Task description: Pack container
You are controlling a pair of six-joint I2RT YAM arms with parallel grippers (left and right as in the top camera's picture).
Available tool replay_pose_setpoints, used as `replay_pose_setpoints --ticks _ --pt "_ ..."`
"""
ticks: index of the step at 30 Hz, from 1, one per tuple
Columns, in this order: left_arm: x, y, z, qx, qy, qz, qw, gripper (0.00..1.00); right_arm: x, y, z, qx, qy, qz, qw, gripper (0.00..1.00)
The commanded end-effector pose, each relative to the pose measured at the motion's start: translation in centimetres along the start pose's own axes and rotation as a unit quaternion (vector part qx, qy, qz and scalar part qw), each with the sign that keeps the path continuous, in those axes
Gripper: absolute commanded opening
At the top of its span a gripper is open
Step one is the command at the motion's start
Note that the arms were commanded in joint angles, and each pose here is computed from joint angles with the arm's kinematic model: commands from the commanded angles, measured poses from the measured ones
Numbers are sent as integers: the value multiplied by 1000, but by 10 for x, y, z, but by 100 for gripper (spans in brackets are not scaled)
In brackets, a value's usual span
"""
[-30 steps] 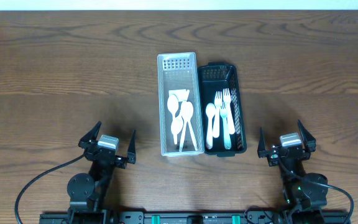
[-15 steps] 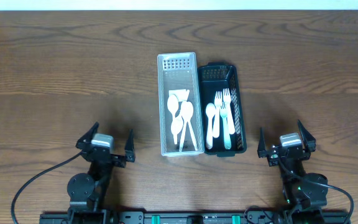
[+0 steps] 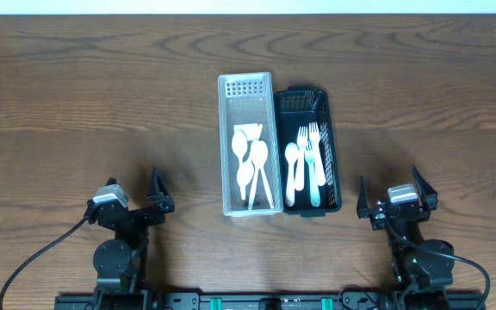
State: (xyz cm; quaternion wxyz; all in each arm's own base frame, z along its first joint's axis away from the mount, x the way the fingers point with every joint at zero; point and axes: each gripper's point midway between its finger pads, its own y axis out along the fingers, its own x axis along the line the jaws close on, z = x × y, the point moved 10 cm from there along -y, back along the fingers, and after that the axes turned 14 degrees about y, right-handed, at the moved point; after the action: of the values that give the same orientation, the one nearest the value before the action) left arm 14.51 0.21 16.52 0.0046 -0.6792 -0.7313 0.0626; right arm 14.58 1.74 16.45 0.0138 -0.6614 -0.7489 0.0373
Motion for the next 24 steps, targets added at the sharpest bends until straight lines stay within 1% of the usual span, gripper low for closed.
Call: replay_pose_setpoints --ticks 1,14,24 --pt "3 1 12 22 -5 -19 1000 98 -1 0 0 -1 -4 2 1000 99" --pt "-14 -1 14 27 35 49 998 98 -1 0 0 -1 -4 2 1000 99" --pt "-15 -1 14 28 36 53 998 98 -1 0 0 -1 -4 2 1000 99"
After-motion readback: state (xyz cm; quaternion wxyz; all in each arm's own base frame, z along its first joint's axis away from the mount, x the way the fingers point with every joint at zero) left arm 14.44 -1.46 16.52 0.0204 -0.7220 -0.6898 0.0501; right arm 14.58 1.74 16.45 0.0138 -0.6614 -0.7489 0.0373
